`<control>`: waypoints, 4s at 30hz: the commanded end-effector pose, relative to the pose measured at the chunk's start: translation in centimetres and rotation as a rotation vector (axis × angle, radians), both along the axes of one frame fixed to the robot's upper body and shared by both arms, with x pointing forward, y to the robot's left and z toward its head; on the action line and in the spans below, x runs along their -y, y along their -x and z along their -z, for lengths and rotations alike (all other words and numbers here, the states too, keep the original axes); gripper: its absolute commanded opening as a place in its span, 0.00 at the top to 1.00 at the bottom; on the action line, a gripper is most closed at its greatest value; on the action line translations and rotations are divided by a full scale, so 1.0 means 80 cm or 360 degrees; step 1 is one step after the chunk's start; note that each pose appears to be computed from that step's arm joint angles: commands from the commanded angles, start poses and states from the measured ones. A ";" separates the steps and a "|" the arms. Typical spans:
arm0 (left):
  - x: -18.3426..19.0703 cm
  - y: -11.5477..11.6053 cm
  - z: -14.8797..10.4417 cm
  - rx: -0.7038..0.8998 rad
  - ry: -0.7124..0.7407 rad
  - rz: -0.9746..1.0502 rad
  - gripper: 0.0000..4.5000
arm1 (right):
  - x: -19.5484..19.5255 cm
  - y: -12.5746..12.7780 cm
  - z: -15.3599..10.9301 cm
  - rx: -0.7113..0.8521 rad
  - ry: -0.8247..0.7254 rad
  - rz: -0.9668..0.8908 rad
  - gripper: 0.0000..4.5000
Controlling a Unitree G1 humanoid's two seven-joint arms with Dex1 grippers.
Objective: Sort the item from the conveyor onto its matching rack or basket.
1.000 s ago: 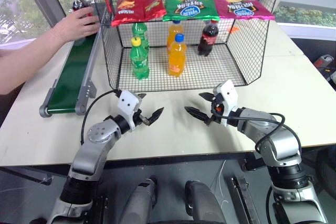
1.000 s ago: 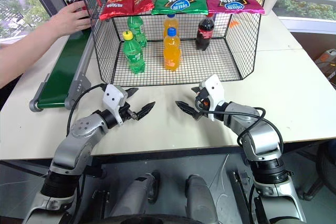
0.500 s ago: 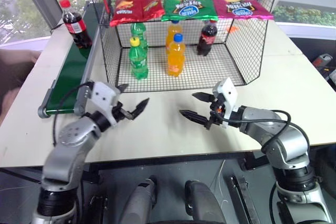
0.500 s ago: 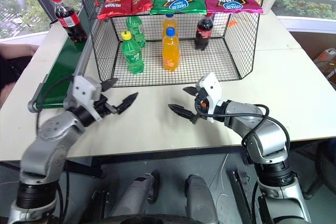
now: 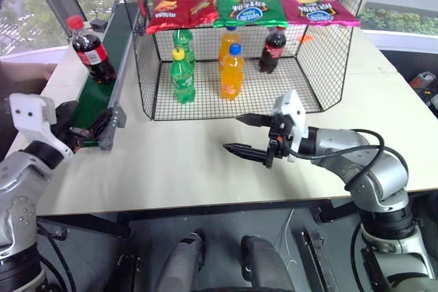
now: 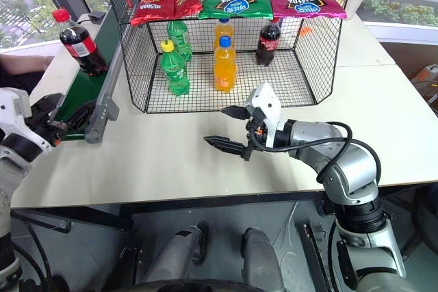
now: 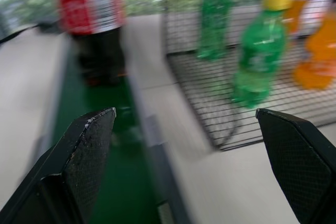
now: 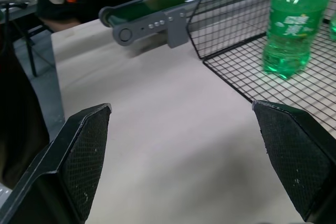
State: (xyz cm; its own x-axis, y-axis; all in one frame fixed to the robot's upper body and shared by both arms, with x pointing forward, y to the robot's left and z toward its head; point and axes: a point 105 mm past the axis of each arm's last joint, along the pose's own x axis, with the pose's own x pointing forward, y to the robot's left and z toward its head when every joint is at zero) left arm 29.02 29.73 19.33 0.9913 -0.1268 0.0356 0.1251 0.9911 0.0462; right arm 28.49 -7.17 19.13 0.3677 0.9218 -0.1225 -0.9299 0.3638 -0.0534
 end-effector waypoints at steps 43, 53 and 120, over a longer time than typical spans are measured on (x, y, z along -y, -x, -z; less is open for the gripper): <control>0.041 -0.038 -0.074 0.0334 0.0247 0.0279 0.34 | -0.002 -0.001 -0.012 0.0095 -0.0025 0.0017 0.00; 0.251 -0.034 0.007 0.0081 -0.0043 0.1259 0.34 | -0.002 -0.011 -0.055 0.0112 -0.0197 0.0078 0.00; 0.246 -0.017 0.054 -0.0123 0.0013 0.1148 0.01 | 0.104 -0.132 -0.131 0.0275 -0.0460 0.1068 0.74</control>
